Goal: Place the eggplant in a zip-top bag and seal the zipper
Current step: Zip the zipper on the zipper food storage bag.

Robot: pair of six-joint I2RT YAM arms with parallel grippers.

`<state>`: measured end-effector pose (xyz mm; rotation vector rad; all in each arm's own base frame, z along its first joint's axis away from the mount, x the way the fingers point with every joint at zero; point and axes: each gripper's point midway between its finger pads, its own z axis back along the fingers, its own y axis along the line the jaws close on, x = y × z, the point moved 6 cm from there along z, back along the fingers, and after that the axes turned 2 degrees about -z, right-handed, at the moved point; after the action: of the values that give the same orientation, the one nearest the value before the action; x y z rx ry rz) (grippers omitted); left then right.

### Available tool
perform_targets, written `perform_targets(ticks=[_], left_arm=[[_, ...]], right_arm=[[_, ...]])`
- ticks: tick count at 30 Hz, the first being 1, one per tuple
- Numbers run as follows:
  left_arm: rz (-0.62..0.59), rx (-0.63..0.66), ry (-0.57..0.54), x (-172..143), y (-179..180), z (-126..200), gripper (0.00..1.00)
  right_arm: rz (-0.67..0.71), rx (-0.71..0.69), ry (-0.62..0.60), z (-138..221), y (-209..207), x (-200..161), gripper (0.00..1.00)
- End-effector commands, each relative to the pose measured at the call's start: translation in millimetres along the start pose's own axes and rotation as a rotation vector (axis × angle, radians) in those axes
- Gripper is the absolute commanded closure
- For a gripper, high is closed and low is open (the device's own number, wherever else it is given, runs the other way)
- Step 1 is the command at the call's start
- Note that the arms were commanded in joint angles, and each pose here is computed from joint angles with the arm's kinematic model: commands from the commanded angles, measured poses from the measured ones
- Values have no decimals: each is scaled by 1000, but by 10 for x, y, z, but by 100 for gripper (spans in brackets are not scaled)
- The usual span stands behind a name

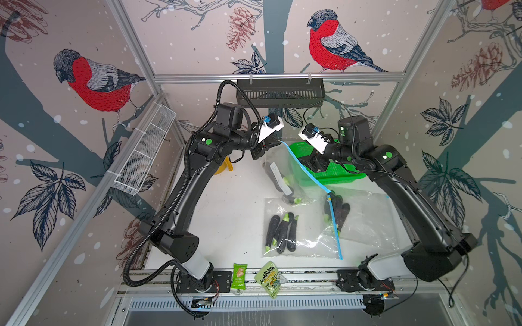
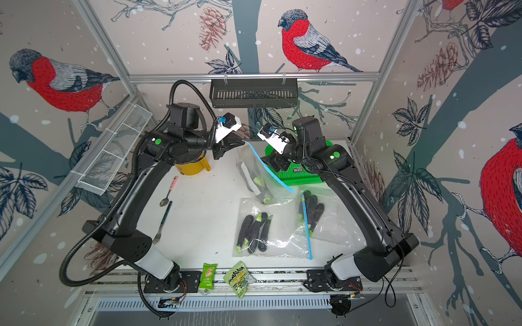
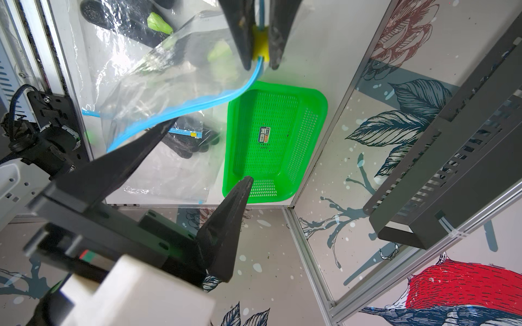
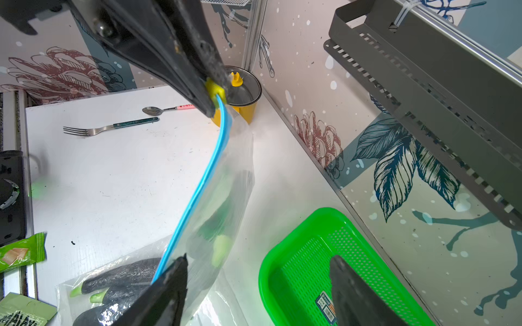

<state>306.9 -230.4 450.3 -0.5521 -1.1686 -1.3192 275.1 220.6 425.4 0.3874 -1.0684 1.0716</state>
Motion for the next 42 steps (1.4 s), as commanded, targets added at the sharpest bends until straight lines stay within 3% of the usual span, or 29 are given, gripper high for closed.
perform_targets(ticks=[1,7,11,18,24,26,30,31,34,38,42], left_arm=[[-28,-9,-14,26,3,-5,100],[-29,-13,-14,20,4,-13,100],[-35,-9,-12,14,14,-24,100],[-31,-16,-15,24,29,-43,100],[-29,-18,-13,18,33,-50,100],[-29,-14,-15,26,39,-48,100],[-15,14,-7,16,76,-50,100],[-12,18,-7,12,80,-55,96],[1,57,-15,16,104,-37,62],[36,209,-54,33,197,64,35],[116,442,-160,77,343,403,14]], right_arm=[[-25,-14,-14,27,-3,37,22],[-63,-179,-91,246,-157,164,22],[-80,-108,-166,389,-95,285,22],[-102,-18,-51,76,-25,122,24],[-114,43,48,-251,71,-54,33],[-116,51,62,-310,81,-74,40],[-122,44,43,-323,80,-32,77],[-123,39,36,-315,79,-12,83],[-130,14,16,-287,76,50,94],[-143,-17,-9,-291,89,126,96],[-149,-17,-55,-338,133,241,97]])
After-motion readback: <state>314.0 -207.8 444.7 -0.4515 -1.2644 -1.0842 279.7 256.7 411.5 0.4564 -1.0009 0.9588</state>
